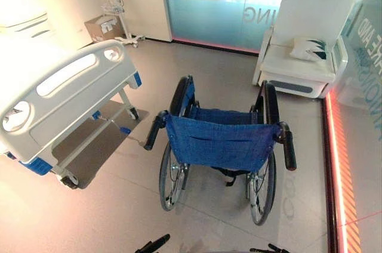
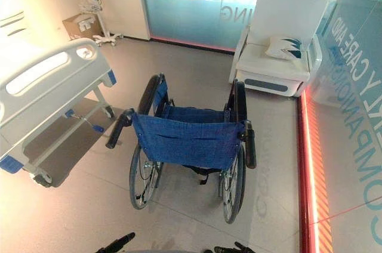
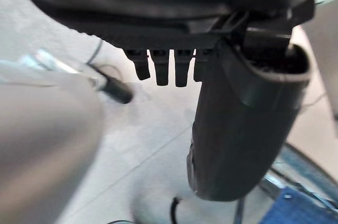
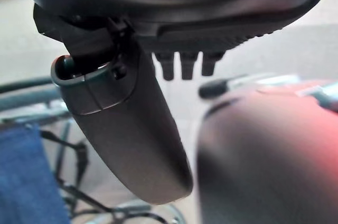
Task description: Push the wheelchair next to the bed
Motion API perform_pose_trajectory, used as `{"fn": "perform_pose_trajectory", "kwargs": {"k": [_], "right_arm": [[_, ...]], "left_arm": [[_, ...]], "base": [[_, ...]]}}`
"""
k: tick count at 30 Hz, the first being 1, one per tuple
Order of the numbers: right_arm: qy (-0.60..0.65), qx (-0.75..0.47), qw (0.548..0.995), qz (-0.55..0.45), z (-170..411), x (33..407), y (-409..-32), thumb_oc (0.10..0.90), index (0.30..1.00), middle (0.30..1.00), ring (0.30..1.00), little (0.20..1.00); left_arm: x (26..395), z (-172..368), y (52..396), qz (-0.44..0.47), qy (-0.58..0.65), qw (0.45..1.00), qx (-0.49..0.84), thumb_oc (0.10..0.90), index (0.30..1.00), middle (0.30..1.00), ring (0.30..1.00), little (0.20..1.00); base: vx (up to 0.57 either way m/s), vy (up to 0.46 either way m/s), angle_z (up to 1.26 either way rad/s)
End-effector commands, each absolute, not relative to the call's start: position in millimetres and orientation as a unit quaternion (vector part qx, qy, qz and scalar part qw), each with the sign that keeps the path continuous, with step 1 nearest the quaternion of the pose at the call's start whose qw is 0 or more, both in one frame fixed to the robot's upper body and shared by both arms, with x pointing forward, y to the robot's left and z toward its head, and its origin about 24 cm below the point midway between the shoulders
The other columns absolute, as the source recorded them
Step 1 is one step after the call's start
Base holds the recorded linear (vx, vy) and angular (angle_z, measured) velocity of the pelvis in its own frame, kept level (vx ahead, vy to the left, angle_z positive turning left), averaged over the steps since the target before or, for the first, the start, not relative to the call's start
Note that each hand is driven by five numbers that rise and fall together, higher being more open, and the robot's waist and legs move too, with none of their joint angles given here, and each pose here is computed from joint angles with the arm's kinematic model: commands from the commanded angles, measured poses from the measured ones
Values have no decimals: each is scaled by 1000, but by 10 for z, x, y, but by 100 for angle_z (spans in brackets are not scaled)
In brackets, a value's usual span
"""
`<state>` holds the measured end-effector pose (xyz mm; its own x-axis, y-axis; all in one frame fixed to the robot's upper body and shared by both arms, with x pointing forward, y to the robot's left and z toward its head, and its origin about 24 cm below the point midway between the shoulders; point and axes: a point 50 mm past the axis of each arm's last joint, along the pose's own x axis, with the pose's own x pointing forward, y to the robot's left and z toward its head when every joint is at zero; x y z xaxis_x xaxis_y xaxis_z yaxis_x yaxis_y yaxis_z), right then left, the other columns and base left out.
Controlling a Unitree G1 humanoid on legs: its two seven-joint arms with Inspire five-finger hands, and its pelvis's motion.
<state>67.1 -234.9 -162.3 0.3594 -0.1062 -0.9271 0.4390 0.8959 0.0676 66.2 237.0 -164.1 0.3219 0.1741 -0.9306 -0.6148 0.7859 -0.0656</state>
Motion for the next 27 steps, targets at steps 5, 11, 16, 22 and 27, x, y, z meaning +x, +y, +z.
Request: {"fn": "perform_pose_trajectory", "kwargs": {"k": [5,11,16,22,27], "right_arm": [[344,99,876,-324,-1071,1275,-3138,800,900,900,900,900],[179,66,893,-409,-360,1566,-3599,800,900,900,900,900],[56,108,903,-411,182,1835,-3680,800,900,900,900,900],[-28,111,924,-366,710,2140,-3490,800,900,900,900,900],[-65,162,944,-280,864,2210,-3256,800,900,900,900,900]], "left_arm": [[1238,-1140,3167,325,361,859,-160,800,900,900,900,900],[1574,-477,3656,362,208,903,-106,800,900,900,900,900],[1882,61,3750,325,105,938,-65,800,900,900,900,900],[2153,530,3697,311,18,944,-110,800,900,900,900,900],[2255,838,3455,220,-41,963,-148,800,900,900,900,900]], "base": [[7,-10,-2],[0,0,0],[4,1,1],[34,10,1],[0,0,0]]}}
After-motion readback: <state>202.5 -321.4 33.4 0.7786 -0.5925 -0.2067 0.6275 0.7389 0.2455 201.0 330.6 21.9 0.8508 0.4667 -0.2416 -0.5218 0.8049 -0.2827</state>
